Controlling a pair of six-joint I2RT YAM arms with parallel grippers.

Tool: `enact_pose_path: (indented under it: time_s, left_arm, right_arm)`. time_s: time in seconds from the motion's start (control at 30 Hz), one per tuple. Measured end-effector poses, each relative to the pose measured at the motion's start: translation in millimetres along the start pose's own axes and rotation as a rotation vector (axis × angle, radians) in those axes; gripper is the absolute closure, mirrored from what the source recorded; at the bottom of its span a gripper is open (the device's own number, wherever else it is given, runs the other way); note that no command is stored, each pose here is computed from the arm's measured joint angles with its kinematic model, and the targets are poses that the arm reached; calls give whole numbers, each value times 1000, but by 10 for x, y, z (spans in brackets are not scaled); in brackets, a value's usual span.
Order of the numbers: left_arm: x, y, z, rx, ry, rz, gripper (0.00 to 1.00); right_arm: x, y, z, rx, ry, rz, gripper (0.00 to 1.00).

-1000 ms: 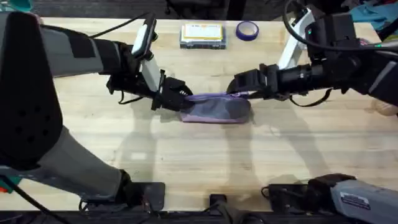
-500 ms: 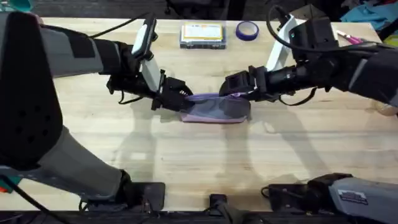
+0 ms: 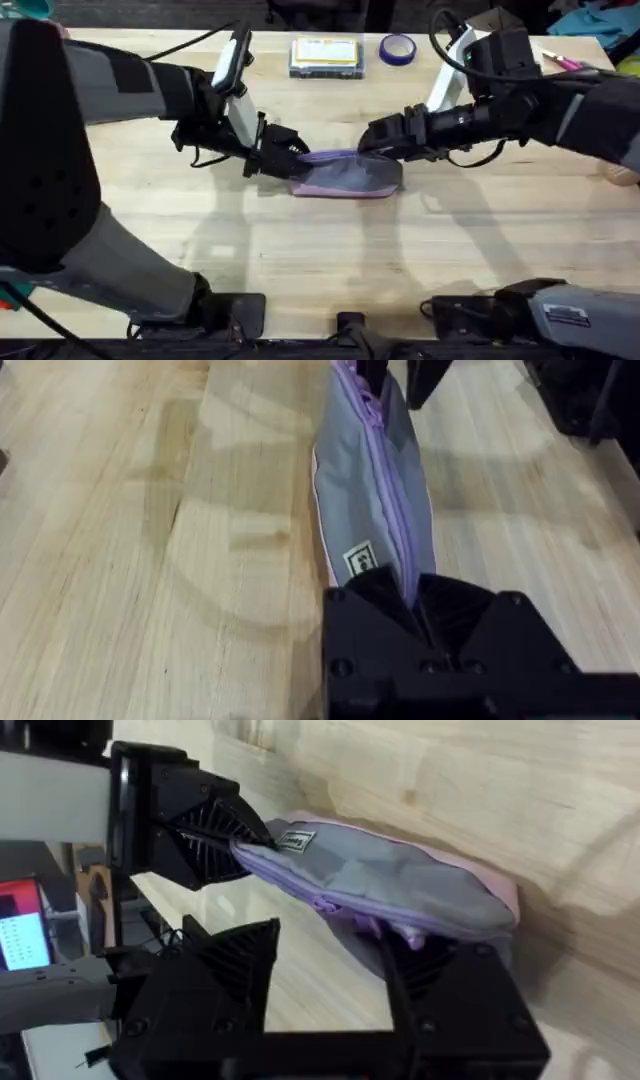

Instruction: Unzip the bag, pick up the pens from the table one at a time and place them inside, then zip the bag closed.

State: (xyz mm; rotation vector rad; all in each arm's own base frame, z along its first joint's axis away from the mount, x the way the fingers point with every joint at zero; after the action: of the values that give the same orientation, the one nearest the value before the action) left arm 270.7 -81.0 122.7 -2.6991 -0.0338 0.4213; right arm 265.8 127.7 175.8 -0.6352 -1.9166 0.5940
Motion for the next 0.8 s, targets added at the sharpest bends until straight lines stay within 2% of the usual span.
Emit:
enact_pose_path:
  time_s: [0.1,0.17,0.2,0.4,0.5,0.8]
  left_arm:
    - [0,0,0,0,0,0,958]
    - [0,0,0,0,0,0,958]
    - [0,0,0,0,0,0,958]
    - [3,-7,3,0,-1,-2,958]
    - [3,-7,3,0,-1,-2,958]
    - [3,-7,3,0,-1,-2,959]
  right_arm:
    - [-1,0,0,0,4,1,497]
    - [-3,0,0,0,6,3,591]
    - [-9,0,0,-1,8,10,706]
    - [-17,-1,-3,-3,7,18,937]
    - [-15,-1,-3,-3,7,15,966]
    - [-12,0,-3,-2,6,14,968]
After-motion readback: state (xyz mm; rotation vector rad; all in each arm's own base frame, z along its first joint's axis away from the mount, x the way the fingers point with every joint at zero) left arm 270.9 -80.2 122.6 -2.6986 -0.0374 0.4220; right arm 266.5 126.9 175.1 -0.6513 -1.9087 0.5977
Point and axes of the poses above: each hand's point on the last joint's axis, 136 mm out from that joint toward the fingers, its own y axis out along the fingers, its own x axis along the line the jaws close on, z = x × y, the point moved 8 cm from there along -y, back along the fingers, and after that the axes turned 11 degrees about -y, right-handed, at the moved point
